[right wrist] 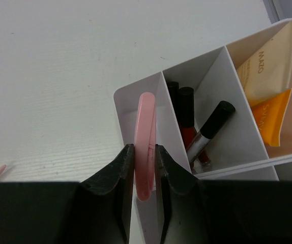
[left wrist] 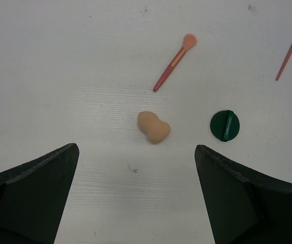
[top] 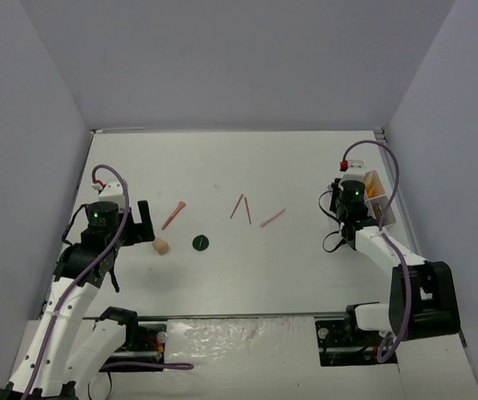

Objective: Organize the makeup

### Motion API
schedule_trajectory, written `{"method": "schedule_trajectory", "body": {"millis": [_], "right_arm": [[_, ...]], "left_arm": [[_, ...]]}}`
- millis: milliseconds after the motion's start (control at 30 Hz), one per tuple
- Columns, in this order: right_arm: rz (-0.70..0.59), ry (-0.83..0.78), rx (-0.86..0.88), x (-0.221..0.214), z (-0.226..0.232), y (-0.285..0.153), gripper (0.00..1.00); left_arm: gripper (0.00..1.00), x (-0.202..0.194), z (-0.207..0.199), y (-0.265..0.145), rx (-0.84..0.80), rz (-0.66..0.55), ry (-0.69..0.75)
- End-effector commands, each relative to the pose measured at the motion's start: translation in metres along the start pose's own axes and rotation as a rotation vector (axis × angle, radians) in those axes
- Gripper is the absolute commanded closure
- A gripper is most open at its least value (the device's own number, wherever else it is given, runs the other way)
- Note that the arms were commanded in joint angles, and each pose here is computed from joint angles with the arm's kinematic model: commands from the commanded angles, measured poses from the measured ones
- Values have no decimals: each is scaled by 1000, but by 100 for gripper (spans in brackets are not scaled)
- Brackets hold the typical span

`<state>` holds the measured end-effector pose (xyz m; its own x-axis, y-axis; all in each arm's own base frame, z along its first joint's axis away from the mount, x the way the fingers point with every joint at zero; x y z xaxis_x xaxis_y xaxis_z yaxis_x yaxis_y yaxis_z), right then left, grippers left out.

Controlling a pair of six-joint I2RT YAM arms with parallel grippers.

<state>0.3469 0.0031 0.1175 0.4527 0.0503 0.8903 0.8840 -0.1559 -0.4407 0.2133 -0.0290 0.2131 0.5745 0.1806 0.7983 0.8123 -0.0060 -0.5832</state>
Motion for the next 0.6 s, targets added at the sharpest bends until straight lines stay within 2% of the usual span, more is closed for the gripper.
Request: {"method": "schedule_trajectory", "body": {"millis": [0,400,567], "right_arm": [[-125,11,-2,33,0,11,100],[-101,-48,-27,30,0,30,98],[-102,-45,-12,33,2,28,79]], "left_arm": [[3,17,-4,-2,-28,-67,-6],[3,19,-4,-3,-29,-78,-6],[3,19,-4,-3,-29,-78,-6]]}}
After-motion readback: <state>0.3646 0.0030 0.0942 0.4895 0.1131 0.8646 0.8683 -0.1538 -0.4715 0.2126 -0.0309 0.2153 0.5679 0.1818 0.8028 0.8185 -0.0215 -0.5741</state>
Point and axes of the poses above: each gripper's point midway between its finger pads, its own y axis out along the fingers, its own z axis along the line the jaws close on, x = y × z, the point moved 3 cm from there along -y, back along the fingers, and after that the axes turned 4 degrees about -y, right-handed, at the moved point
